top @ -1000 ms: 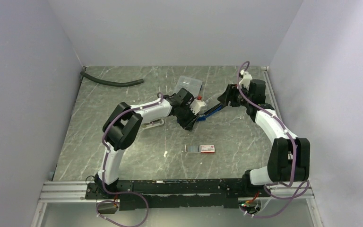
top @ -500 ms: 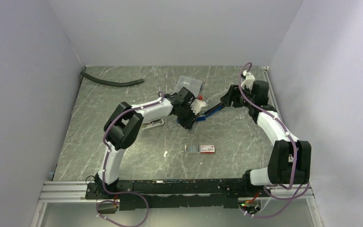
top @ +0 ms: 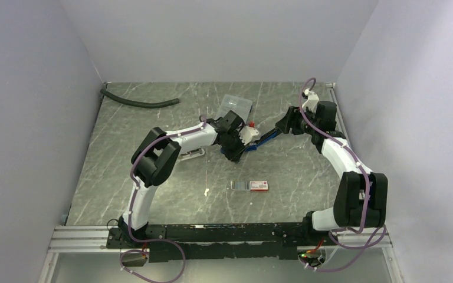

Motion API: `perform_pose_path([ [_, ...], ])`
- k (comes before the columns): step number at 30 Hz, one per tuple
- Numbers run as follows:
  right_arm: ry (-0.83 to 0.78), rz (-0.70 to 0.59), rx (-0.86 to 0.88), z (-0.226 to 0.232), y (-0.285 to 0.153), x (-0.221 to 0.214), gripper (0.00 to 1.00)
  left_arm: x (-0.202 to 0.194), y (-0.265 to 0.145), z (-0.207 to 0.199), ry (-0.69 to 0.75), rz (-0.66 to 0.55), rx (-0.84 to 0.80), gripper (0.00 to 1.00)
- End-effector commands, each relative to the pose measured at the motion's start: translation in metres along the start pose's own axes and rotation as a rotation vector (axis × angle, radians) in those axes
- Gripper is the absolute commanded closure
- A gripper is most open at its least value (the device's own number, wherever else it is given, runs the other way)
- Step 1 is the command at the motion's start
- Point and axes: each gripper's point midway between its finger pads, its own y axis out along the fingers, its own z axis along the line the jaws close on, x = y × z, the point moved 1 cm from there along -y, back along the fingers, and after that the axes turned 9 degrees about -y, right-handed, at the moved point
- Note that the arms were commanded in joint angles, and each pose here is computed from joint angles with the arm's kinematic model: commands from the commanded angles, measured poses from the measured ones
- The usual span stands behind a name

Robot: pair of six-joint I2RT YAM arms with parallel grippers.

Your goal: Load the staples into the stapler

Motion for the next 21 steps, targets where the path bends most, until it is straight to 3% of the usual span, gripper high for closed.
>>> perform_pose_path([
  [1, 0.0, -0.02, 0.023, 0.0, 0.0, 0.005, 0.4, 0.012, 0.0, 0.0, 0.065, -0.017, 0.006, 0.76],
  [21, 0.022, -0.008, 0.023, -0.005, -0.003, 0.003, 0.4, 0.001, 0.002, -0.001, 0.116, -0.002, 0.072, 0.86],
])
